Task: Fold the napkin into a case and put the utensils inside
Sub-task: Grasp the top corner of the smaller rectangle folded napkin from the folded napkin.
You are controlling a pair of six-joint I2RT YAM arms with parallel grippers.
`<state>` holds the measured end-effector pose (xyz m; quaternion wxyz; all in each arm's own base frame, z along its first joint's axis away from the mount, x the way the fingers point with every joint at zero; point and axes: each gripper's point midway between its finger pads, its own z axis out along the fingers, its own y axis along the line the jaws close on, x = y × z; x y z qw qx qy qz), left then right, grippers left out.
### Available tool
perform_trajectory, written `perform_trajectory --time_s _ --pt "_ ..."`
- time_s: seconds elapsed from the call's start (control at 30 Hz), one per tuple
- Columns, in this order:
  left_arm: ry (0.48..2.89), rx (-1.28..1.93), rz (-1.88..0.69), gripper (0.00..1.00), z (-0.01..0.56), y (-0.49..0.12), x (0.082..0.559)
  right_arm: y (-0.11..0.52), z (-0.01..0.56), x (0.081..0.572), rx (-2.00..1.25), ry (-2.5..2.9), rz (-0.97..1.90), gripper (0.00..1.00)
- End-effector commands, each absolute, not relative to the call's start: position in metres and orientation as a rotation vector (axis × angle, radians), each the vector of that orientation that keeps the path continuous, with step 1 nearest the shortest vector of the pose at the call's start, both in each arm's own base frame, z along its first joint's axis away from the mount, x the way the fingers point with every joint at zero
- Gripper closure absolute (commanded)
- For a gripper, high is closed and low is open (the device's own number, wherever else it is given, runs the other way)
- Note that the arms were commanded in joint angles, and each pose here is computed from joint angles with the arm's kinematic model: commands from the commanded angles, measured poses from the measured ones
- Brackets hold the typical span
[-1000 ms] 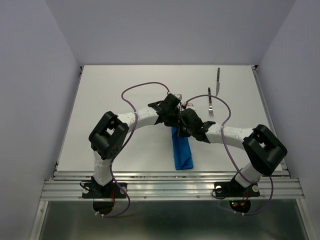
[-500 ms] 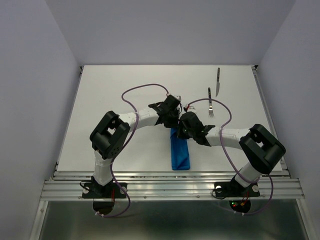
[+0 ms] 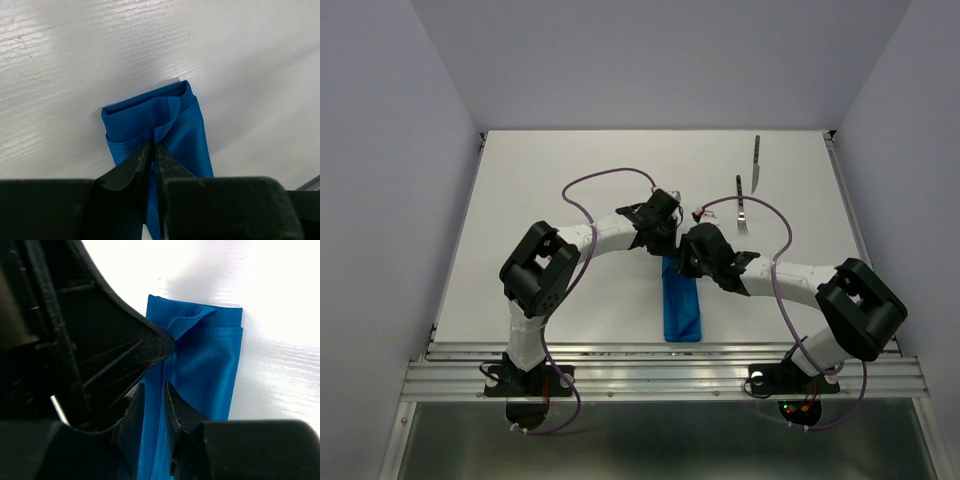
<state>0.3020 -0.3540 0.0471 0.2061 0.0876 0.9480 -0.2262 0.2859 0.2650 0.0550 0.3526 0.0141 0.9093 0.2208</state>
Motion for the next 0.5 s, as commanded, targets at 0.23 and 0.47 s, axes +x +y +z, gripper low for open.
perform_trajectory --time_s 0.23,0.47 --pt "2.597 0.265 -0.705 0.97 0.067 -0.366 0.304 0.248 0.088 0.292 0.112 2.224 0.536 0.69" --pt "2.593 0.260 -0.711 1.00 0.068 -0.365 0.304 0.233 0.079 0.294 0.199 2.244 0.506 0.81"
